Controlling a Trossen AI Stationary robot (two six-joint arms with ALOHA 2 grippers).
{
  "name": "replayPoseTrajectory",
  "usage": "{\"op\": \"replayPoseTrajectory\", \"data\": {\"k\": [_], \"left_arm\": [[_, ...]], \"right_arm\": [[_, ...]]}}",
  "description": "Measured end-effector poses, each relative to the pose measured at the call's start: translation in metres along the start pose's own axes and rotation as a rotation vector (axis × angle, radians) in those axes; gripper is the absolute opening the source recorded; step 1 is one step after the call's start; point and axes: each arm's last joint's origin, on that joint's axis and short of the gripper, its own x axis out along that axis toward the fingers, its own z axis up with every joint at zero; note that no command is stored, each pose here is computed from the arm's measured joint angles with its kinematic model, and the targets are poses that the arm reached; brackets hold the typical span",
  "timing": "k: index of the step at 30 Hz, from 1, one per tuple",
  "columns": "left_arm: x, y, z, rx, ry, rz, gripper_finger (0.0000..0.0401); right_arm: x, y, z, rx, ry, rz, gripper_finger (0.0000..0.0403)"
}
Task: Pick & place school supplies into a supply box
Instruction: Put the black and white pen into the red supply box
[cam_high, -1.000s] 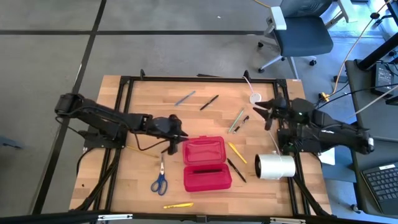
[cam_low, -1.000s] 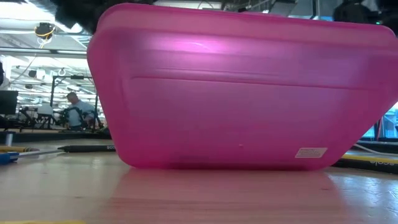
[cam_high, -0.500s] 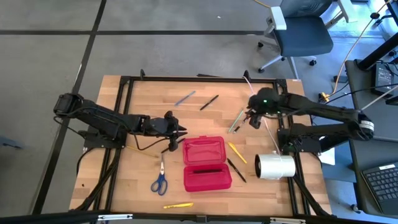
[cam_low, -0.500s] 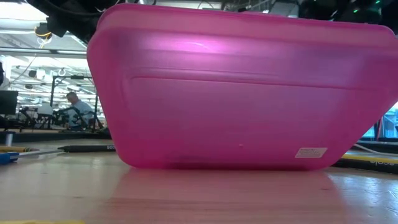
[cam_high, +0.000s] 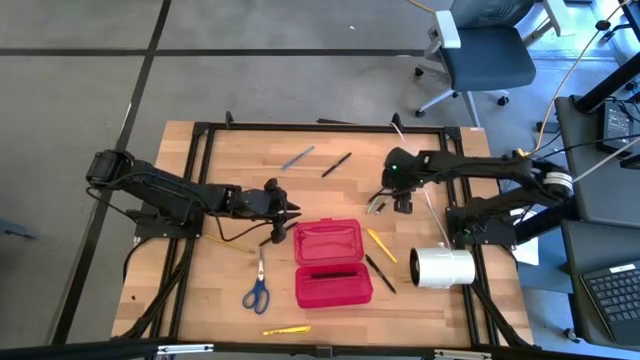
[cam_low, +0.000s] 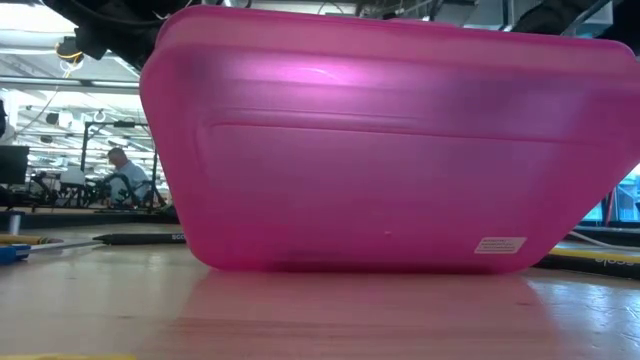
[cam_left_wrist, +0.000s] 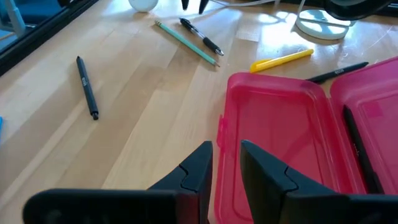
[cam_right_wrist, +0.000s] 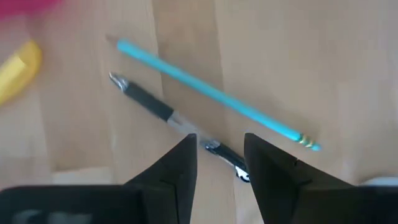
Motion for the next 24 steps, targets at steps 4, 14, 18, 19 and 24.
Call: {"op": "replayPoseTrajectory", "data": {"k": [4, 14, 18, 19, 24], "left_arm": [[0.000, 0.000, 0.000, 0.001, 0.002, 0.000, 0.0075], [0.000, 0.000, -0.001, 0.002, 0.006, -0.001, 0.0075], [0.000, 0.000, -0.001, 0.002, 0.006, -0.001, 0.0075], [0.000, 0.000, -0.001, 0.002, 0.006, -0.001, 0.0075], [0.000, 0.000, -0.001, 0.002, 0.006, -0.001, 0.0075]], "right_arm": [[0.016, 0.000, 0.000, -0.044, 0.066, 0.030, 0.0138], [0.042, 0.000, -0.001, -0.057, 0.159, 0.066, 0.0138], [0.048, 0.000, -0.001, -0.064, 0.179, 0.078, 0.0138], [0.048, 0.000, -0.001, -0.064, 0.181, 0.078, 0.0138], [0.048, 0.000, -0.001, -0.060, 0.180, 0.078, 0.0113]]}}
